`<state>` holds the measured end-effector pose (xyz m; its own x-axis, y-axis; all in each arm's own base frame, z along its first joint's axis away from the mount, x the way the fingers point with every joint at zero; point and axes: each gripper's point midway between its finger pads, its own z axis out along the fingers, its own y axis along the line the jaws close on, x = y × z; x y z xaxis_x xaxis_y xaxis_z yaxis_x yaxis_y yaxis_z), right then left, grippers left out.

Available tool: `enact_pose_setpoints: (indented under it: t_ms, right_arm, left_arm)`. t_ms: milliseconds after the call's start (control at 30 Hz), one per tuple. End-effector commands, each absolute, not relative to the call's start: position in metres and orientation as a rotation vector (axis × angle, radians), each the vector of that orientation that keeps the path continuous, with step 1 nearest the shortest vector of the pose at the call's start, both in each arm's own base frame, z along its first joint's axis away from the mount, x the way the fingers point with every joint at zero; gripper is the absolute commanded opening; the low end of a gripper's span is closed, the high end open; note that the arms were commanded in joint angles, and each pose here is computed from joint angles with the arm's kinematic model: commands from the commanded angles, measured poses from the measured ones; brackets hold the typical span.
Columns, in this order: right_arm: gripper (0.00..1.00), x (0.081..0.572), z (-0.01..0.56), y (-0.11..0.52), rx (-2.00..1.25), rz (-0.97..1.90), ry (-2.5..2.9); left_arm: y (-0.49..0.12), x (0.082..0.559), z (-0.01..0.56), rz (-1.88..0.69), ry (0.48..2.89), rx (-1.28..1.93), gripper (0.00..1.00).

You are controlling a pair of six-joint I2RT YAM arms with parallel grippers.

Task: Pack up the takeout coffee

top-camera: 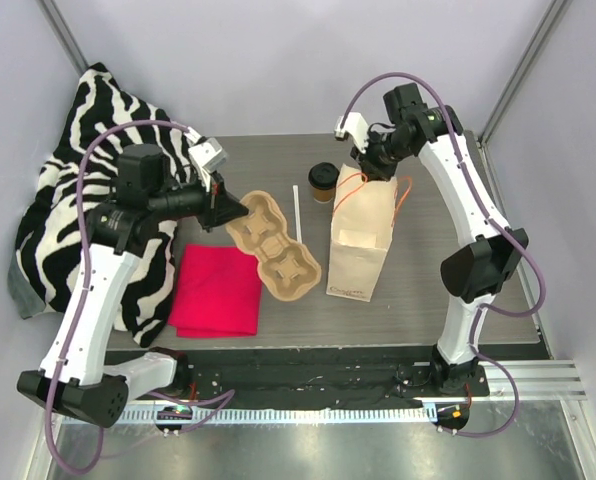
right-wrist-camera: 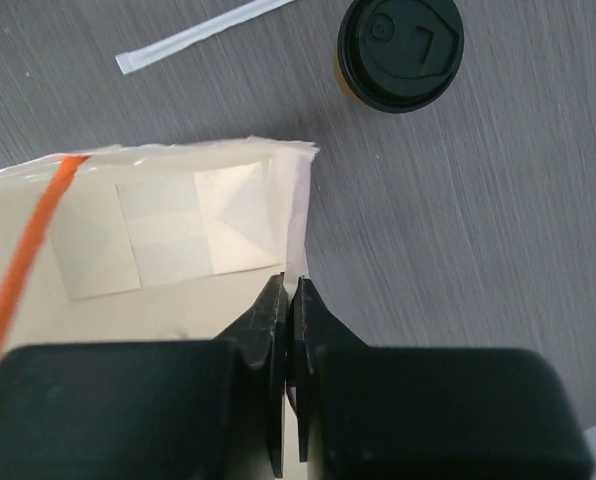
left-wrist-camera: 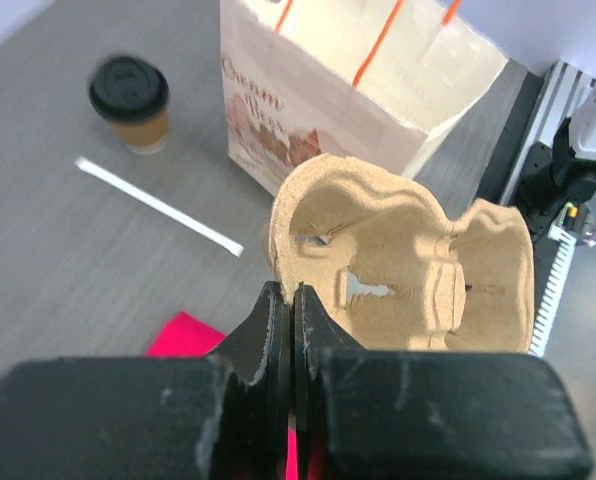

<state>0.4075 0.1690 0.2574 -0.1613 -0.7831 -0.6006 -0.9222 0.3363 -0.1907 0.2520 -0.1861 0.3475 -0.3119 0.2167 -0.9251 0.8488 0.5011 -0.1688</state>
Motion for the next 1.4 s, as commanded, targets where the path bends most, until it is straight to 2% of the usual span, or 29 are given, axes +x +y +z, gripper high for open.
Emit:
enact_pose_setpoints:
  t_ms: [0,133,333,533,833,1167,1367]
  right_arm:
    - [0.01,0.402,0.303,0.174,-1.415,0.285,1.911]
    - [0.01,0.39,0.328,0.176,-1.343,0.285,1.889]
    - [0.01,0.366,0.324,0.187,-1.326,0.228,1.934]
    - [0.01,0.357,0.32,0.193,-1.299,0.183,1.998]
    - [0.01,0.354,0.319,0.197,-1.28,0.16,2.041]
    - [0.01,0.345,0.326,0.203,-1.333,0.167,1.98]
    - [0.01,0.339,0.333,0.214,-1.359,0.188,1.935]
  left_arm:
    - [-0.186,0.232,0.417,-0.755,1.582,0.989,0.0]
    - [-0.194,0.226,0.451,-0.633,1.475,1.057,0.0]
    - [-0.227,0.206,0.492,-0.497,1.282,1.212,0.0]
    - [-0.274,0.18,0.492,-0.3,1.064,1.442,0.0]
    - [-0.32,0.158,0.5,0.062,0.691,1.545,0.0]
    - [-0.324,0.17,0.525,0.205,0.623,1.477,0.0]
    - [-0.321,0.183,0.513,0.277,0.65,1.498,0.0]
